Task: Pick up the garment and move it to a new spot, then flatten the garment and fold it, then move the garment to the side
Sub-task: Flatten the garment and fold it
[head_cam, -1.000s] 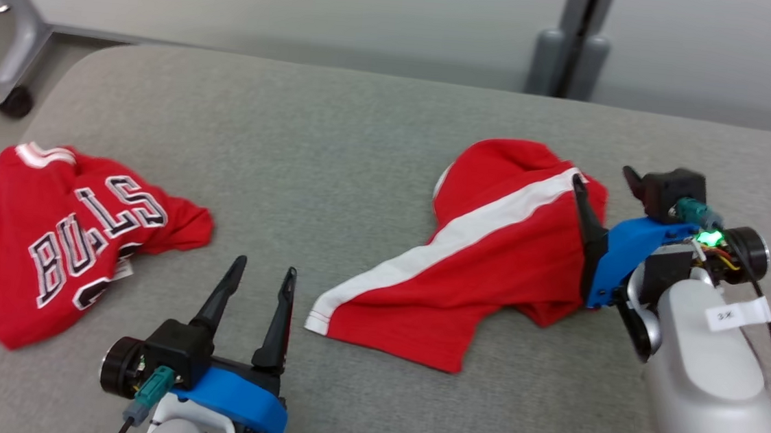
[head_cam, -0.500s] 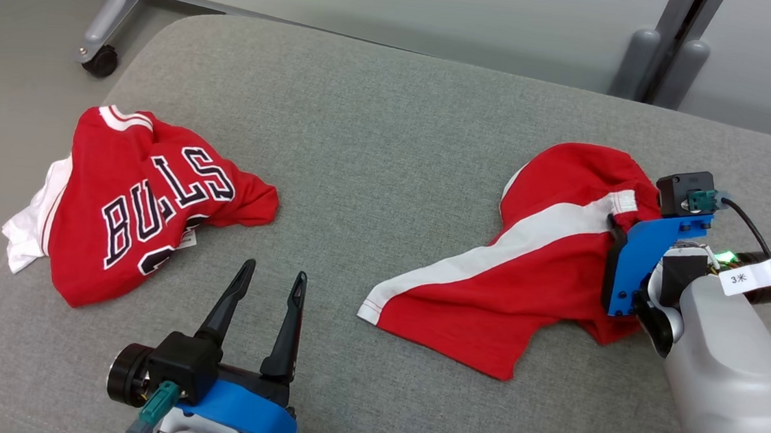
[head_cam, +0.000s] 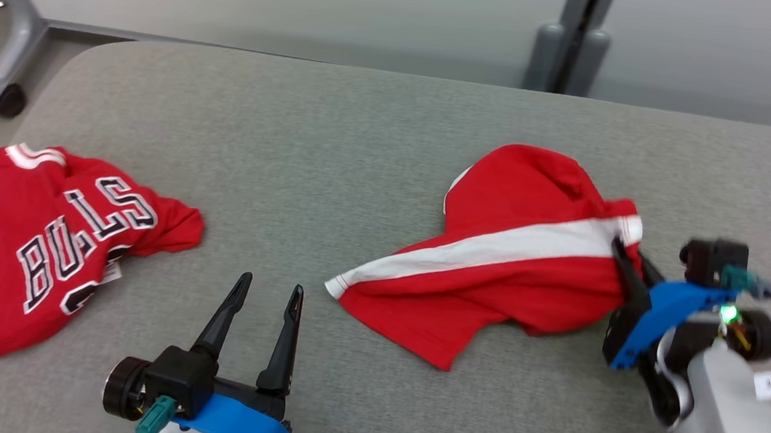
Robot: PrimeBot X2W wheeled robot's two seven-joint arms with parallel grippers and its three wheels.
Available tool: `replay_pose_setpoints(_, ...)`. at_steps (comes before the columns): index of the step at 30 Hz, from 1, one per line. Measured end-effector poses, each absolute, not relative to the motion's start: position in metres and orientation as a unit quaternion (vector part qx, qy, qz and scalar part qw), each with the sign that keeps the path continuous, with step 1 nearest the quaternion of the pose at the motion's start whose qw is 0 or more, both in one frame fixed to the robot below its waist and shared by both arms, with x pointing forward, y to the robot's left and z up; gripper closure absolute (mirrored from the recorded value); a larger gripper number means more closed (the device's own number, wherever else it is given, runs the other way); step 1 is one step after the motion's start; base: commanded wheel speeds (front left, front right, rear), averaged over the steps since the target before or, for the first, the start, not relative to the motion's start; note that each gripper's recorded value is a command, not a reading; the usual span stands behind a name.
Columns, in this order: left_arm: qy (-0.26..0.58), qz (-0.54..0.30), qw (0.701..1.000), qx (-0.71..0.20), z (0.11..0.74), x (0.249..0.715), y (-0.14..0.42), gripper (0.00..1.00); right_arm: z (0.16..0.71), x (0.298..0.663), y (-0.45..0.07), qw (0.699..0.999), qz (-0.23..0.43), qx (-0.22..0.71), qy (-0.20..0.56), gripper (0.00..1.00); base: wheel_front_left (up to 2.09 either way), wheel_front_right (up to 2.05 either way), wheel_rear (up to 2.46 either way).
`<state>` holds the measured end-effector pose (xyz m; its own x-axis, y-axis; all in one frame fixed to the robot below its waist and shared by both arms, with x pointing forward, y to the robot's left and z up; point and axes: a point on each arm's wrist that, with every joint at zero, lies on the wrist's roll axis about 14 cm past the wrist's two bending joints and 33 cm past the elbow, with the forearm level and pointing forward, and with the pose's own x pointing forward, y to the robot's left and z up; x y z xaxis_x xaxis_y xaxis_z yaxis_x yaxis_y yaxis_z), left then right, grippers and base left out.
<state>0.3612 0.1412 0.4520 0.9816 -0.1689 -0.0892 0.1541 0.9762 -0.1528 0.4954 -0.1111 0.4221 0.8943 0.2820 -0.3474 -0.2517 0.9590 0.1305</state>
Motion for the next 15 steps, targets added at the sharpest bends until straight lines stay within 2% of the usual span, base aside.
replay_pose_setpoints(8,0.042,-0.123,0.989,-0.069,0.456,0.375,0.120,0.00,0.403,0.431,-0.145,0.974,0.073,0.091,0.194,1.00,0.00,0.00,0.00)
replay_pose_setpoints(15,0.040,-0.137,0.987,-0.068,0.457,0.381,0.113,0.00,0.391,0.397,-0.170,0.974,0.030,0.093,0.203,1.00,0.00,0.00,0.00)
